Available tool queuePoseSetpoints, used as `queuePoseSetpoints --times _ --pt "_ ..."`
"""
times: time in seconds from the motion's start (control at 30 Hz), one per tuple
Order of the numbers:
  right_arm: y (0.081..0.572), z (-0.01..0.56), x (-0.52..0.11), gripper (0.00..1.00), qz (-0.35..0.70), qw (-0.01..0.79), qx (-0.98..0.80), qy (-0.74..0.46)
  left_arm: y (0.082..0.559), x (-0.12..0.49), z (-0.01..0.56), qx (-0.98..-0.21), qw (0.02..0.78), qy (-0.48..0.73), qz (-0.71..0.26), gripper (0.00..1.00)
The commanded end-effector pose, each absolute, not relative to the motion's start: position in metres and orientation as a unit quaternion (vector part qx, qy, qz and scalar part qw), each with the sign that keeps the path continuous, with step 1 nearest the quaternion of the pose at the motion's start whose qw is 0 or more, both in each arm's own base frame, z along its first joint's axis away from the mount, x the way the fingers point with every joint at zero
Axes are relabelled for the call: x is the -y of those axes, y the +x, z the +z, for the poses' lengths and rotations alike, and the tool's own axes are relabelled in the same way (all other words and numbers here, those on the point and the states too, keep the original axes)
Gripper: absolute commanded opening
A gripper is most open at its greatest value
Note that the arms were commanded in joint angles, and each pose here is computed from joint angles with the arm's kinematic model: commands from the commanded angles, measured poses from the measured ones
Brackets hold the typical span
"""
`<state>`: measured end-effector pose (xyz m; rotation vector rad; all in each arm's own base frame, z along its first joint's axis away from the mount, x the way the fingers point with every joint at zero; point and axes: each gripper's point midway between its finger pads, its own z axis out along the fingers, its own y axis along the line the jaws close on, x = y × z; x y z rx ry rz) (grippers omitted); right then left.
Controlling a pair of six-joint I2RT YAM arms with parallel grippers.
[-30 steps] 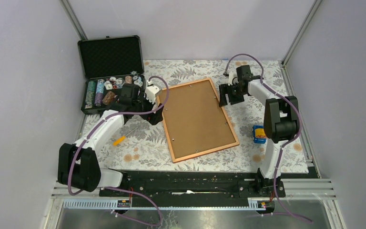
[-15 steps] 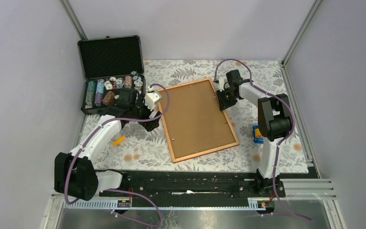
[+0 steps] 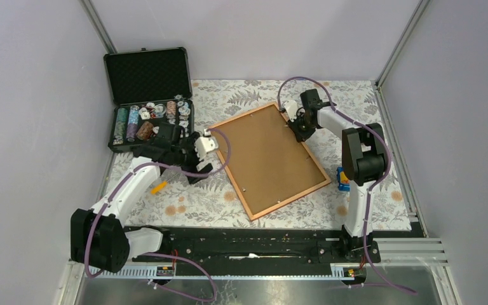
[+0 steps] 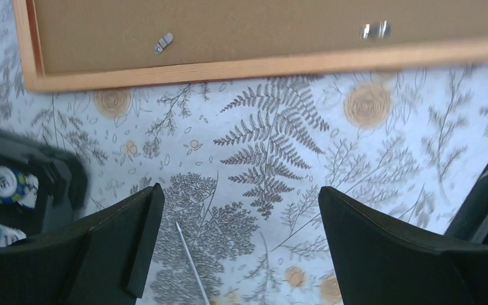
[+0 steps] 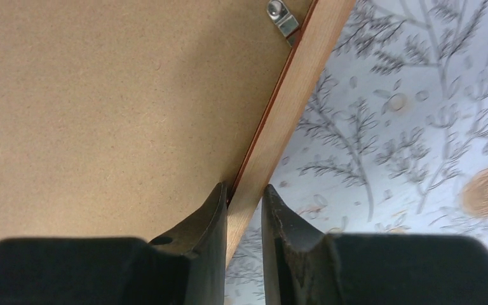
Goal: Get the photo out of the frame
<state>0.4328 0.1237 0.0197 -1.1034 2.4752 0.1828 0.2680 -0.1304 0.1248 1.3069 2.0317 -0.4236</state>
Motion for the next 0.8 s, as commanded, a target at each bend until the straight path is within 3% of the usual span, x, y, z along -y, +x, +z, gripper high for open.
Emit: queuePoseSetpoints --times 0.0,0.37,0.57,0.77 --pt "0.451 0.016 -0.115 0.09 0.025 0.204 -0.831 -0.517 0.251 0.139 0.123 -0.623 0.365 0.677 -0.139 0.99" --pt "0.458 0.032 -0.162 0.14 0.104 0.250 -0.790 -0.550 0.261 0.199 0.077 -0.468 0.274 0.835 -0.096 0.96" --pt "0.460 0.038 -0.182 0.15 0.112 0.260 -0.778 -0.560 0.272 0.230 0.046 -0.461 0.241 0.851 -0.074 0.73" --pt "0.462 0.038 -0.200 0.15 0.124 0.266 -0.767 -0.571 0.264 0.240 0.027 -0.475 0.220 0.848 -0.085 0.60"
